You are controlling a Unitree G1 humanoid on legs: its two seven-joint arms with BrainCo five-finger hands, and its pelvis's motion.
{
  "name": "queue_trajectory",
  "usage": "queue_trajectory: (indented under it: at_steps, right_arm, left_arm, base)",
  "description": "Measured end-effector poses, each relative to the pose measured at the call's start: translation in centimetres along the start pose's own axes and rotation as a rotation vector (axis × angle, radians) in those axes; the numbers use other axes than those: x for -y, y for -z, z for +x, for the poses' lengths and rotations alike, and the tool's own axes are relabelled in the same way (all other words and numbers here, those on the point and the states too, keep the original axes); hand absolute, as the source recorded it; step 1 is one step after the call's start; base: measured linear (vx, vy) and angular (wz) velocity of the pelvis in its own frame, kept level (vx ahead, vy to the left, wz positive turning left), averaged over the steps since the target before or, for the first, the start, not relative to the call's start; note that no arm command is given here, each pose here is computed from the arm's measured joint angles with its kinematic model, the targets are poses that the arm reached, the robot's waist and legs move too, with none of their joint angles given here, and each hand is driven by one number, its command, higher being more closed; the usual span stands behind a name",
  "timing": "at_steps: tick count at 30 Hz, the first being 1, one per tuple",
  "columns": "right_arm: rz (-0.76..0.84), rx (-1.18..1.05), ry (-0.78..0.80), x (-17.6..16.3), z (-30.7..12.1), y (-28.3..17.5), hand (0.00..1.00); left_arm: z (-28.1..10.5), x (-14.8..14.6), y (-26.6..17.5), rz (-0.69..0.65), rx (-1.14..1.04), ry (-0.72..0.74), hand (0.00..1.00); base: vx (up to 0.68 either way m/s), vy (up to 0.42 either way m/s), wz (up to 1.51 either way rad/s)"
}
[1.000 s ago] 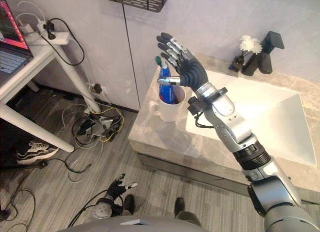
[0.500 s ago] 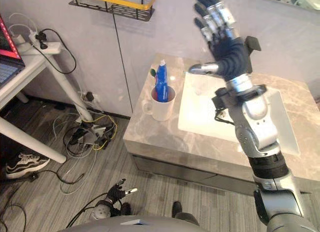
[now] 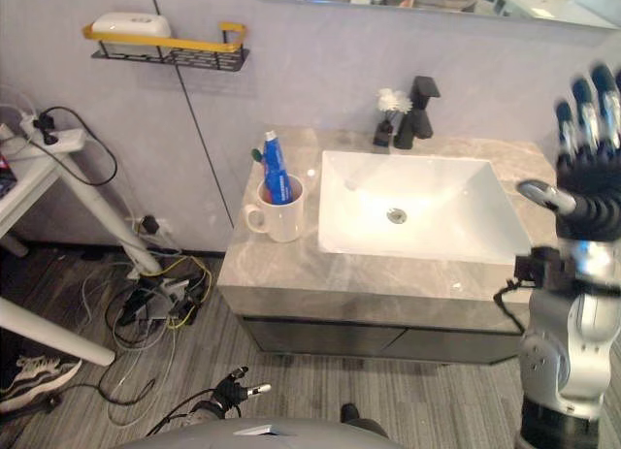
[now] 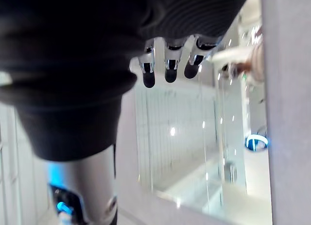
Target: Organize washtable
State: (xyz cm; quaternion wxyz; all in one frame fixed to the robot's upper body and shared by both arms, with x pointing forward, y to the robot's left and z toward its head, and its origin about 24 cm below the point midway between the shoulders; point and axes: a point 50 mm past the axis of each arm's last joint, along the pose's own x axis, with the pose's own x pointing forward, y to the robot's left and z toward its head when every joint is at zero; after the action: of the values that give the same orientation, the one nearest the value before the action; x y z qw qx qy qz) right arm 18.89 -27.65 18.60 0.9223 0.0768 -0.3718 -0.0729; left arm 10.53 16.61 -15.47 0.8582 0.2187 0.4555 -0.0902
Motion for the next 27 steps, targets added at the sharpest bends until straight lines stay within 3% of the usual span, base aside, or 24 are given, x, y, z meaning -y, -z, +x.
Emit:
queue_trajectory:
  at_steps: [8, 10, 14, 20, 27]
  right_arm:
    - [-0.101, -0.096, 0.628, 5.2, -9.1, 0.8, 0.00]
    - [-0.146, -0.215, 0.843, 6.9, -13.3, 2.3, 0.00]
    - [-0.266, -0.539, 1.057, 8.4, -19.4, 5.4, 0.00]
    - [-0.384, -0.952, 1.063, 7.3, -25.2, 8.9, 0.00]
    - [-0.346, -1.415, 1.064, 5.0, -33.4, 11.8, 0.00]
  left_arm:
    - [-0.1, 0.2, 0.5, 0.007, -0.024, -0.017, 0.00]
    - [-0.1, 0.3, 0.6, 0.002, -0.032, -0.031, 0.00]
    - [-0.1, 0.9, 0.6, 0.001, -0.041, -0.027, 0.00]
    - [0.1, 1.1, 0.0, 0.014, -0.024, -0.024, 0.00]
    - [0.4, 1.3, -0.6, 0.063, -0.012, -0.016, 0.00]
  base:
    - [-0.01, 0.010, -0.28]
    - [0.01, 0.005, -0.12]
    - [0.03, 0.008, -0.10]
    - [0.00, 0.002, -0.02]
    - [0.03, -0.007, 0.05]
